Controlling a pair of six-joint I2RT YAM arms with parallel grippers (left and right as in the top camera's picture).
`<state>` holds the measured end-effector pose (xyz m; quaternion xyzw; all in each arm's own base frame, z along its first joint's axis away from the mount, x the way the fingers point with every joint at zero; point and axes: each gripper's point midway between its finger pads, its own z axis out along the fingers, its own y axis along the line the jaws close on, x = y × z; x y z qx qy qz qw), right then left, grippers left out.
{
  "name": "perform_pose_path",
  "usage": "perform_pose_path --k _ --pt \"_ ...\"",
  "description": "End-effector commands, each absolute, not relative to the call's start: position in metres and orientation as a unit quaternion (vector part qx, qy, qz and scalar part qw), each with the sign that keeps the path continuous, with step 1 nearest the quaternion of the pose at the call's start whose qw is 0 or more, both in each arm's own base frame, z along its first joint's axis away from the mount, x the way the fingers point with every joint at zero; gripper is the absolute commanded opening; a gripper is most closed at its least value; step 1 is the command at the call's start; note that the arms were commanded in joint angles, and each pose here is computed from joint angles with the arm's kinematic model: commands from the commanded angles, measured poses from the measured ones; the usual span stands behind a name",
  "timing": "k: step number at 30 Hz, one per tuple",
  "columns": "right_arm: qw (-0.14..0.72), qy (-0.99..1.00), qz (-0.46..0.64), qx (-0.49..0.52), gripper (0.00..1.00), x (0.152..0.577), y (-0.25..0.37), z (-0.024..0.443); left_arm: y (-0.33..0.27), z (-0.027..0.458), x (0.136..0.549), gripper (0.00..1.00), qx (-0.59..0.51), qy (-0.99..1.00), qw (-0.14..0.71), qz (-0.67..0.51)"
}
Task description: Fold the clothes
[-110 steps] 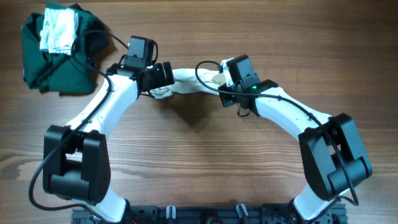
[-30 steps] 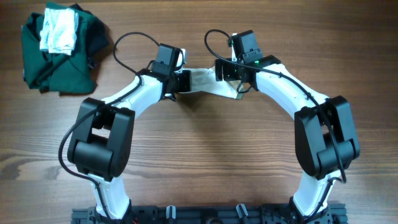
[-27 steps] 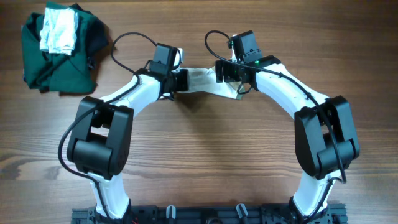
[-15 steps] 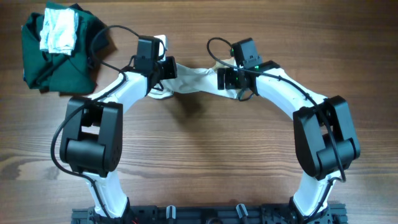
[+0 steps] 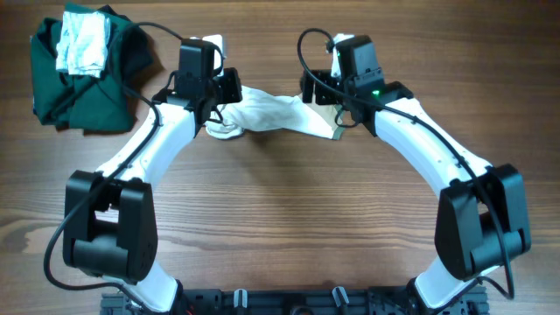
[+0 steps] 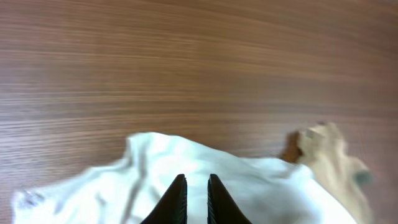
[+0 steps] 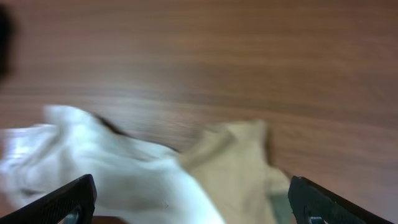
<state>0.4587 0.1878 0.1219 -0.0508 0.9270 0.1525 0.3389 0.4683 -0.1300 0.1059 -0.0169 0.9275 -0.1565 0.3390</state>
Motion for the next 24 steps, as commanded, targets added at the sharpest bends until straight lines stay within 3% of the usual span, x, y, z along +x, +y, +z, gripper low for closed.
perform_pose_path --k 1,14,19,20,24 --pt "0.310 0.924 0.205 -0.091 1.00 0.451 0.212 0.112 -0.160 0.085 0.453 0.12 0.013 0.937 0.297 -0.182" --pt "0.214 0.932 0.262 -0.133 0.99 0.428 0.239 0.044 -0.176 0.020 0.434 0.13 0.009 0.958 0.211 -0.195" --pt "0.198 0.945 0.229 -0.119 0.90 0.427 0.228 0.023 -0.163 0.015 0.434 0.13 -0.002 0.964 0.210 -0.166" --pt "0.196 0.948 0.222 -0.117 0.84 0.427 0.226 0.020 -0.160 0.014 0.433 0.13 -0.003 0.965 0.208 -0.161" --pt "0.195 0.961 0.168 -0.103 0.35 0.430 0.208 0.006 -0.156 0.007 0.431 0.13 -0.006 0.967 0.199 -0.156"
